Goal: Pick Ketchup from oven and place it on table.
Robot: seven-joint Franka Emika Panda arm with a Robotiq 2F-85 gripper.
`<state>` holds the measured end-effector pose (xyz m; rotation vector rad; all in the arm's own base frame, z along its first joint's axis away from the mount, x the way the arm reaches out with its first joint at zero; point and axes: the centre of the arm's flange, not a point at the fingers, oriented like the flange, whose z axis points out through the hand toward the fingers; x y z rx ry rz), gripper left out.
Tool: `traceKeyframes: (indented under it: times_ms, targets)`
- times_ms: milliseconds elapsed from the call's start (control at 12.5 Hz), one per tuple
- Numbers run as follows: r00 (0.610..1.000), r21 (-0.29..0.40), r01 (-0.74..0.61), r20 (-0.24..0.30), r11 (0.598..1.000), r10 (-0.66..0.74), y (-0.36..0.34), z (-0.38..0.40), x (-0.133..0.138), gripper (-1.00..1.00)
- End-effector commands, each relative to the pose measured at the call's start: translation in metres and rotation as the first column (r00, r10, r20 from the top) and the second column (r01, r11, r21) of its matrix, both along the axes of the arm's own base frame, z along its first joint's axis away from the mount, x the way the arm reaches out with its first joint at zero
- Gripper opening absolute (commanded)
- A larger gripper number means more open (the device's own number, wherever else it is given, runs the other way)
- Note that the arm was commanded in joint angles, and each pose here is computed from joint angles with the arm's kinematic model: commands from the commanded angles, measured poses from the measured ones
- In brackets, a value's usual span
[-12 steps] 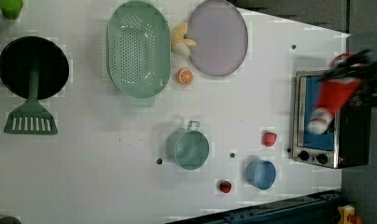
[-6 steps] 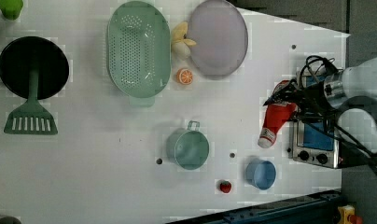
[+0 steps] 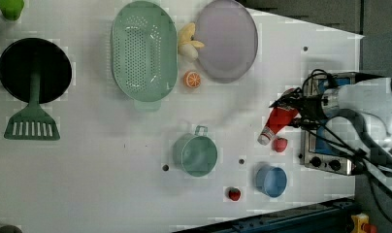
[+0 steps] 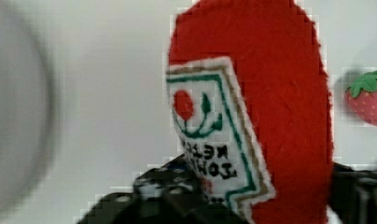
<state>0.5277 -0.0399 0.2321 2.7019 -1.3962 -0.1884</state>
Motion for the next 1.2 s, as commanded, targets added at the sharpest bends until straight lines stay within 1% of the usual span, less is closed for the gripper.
traceKeyframes:
  times_ms: [80,240,320,400,480,640,720,960,1200]
  targets:
    - [0.998,-0.015,-0.062,-0.017,0.998,0.062,0.025,-0.028,-0.007,1.00]
    - [0.998,-0.018,-0.065,0.000,0.998,0.065,0.026,-0.031,-0.004,1.00]
    - [0.998,-0.017,-0.058,0.018,0.998,0.058,0.027,-0.022,-0.001,1.00]
    - [0.998,-0.016,-0.044,0.048,0.999,0.045,0.028,-0.005,0.003,1.00]
    - [0.996,-0.012,-0.028,0.090,1.000,0.029,0.028,0.020,0.010,1.00]
    - [0.983,0.004,0.002,0.185,1.000,-0.003,0.029,0.089,0.023,1.00]
    - [0.976,0.011,0.000,0.219,1.000,-0.003,0.029,0.129,0.027,1.00]
    - [0.964,0.033,0.002,0.264,0.999,-0.011,0.033,0.242,0.028,1.00]
    - [0.956,0.030,-0.005,0.295,1.000,-0.004,0.031,0.343,0.023,1.00]
